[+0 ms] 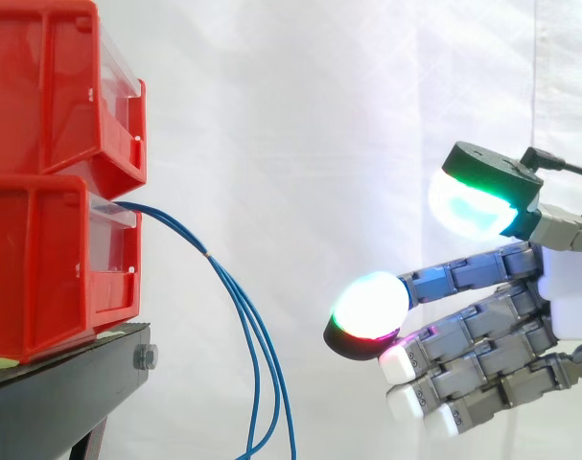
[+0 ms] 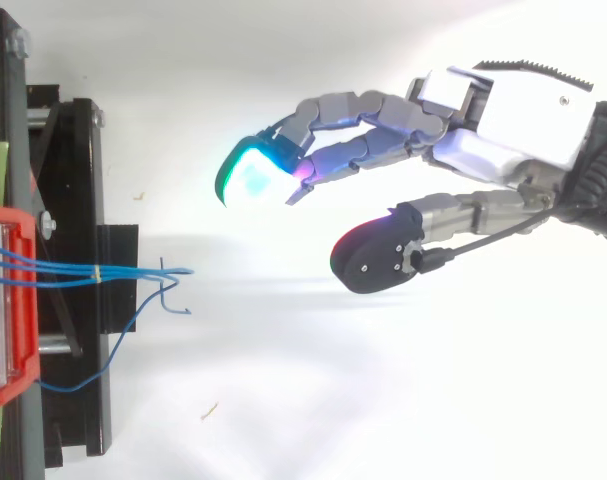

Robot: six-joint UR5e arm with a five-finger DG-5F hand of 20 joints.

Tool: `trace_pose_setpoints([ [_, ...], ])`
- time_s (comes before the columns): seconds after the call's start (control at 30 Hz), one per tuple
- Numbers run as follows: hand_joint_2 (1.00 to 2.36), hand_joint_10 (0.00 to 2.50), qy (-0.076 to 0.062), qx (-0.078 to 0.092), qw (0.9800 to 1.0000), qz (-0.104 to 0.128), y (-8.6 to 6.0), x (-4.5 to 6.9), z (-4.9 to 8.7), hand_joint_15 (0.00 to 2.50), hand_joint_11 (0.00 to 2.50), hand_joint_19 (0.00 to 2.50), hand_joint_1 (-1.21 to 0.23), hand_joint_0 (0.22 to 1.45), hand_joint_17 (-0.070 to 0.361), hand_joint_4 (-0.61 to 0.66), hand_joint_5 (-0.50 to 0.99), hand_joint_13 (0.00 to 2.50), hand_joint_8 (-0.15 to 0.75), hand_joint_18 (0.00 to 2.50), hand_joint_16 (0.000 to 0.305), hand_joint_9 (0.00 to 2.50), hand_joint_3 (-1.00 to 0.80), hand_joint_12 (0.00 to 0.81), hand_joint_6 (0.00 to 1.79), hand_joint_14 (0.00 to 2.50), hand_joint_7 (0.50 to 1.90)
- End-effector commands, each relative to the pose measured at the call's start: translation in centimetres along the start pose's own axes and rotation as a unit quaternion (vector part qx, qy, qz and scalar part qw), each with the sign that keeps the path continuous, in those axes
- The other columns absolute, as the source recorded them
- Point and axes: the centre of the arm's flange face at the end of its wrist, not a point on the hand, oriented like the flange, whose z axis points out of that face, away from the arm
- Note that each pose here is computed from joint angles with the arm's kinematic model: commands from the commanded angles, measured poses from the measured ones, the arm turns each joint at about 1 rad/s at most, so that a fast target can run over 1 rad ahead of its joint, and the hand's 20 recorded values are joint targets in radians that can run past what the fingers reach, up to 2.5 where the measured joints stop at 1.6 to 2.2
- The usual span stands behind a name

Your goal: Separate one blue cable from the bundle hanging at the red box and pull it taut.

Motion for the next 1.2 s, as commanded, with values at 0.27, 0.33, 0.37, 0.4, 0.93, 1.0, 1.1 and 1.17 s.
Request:
trace_pose_setpoints([
  [0.27, 1.0, 0.01, -0.006, -0.003, 0.9998, -0.017, -0.7, 0.1, 0.5, 0.33, 0.41, 0.44, -0.61, 0.54, 0.101, 0.2, -0.21, 0.55, 0.263, 0.46, 0.045, 0.59, -0.46, 0.364, 0.5, 0.01, 0.84],
  [0.33, 1.0, 0.01, -0.004, 0.002, 0.9999, -0.017, -1.6, 0.2, 0.7, 0.33, 0.42, 0.44, -0.61, 0.54, 0.102, 0.2, -0.21, 0.55, 0.264, 0.46, 0.045, 0.59, -0.46, 0.364, 0.5, 0.01, 0.85],
  [0.37, 1.0, 0.01, -0.003, 0.004, 0.9999, -0.012, -2.2, 0.1, 0.8, 0.33, 0.41, 0.44, -0.61, 0.54, 0.102, 0.2, -0.21, 0.55, 0.264, 0.47, 0.045, 0.59, -0.45, 0.364, 0.5, 0.01, 0.85],
  [0.4, 1.0, 0.01, -0.001, 0.007, 0.9999, -0.011, -2.7, 0.3, 0.9, 0.34, 0.41, 0.44, -0.6, 0.54, 0.102, 0.2, -0.21, 0.55, 0.263, 0.47, 0.045, 0.59, -0.46, 0.363, 0.5, 0.01, 0.85],
  [0.93, 1.0, 0.02, 0.011, 0.002, 0.9999, 0.0, -3.2, 1.3, 4.4, 0.33, 0.42, 0.44, -0.6, 0.54, 0.102, 0.2, -0.21, 0.55, 0.264, 0.47, 0.045, 0.59, -0.46, 0.363, 0.5, 0.01, 0.85],
  [1.0, 1.0, 0.01, 0.011, 0.004, 0.9999, 0.0, -3.7, 1.4, 4.5, 0.33, 0.41, 0.44, -0.6, 0.54, 0.102, 0.2, -0.21, 0.55, 0.263, 0.47, 0.045, 0.59, -0.46, 0.363, 0.5, 0.01, 0.85],
  [1.1, 1.0, 0.01, 0.015, 0.011, 0.9998, 0.003, -5.1, 1.7, 4.8, 0.33, 0.42, 0.43, -0.6, 0.54, 0.102, 0.2, -0.21, 0.55, 0.264, 0.47, 0.045, 0.59, -0.46, 0.362, 0.5, 0.01, 0.85],
  [1.17, 1.0, 0.02, 0.017, 0.013, 0.9997, 0.009, -5.8, 2.0, 5.1, 0.33, 0.42, 0.44, -0.6, 0.54, 0.102, 0.2, -0.21, 0.55, 0.263, 0.46, 0.045, 0.59, -0.46, 0.363, 0.5, 0.01, 0.85],
])
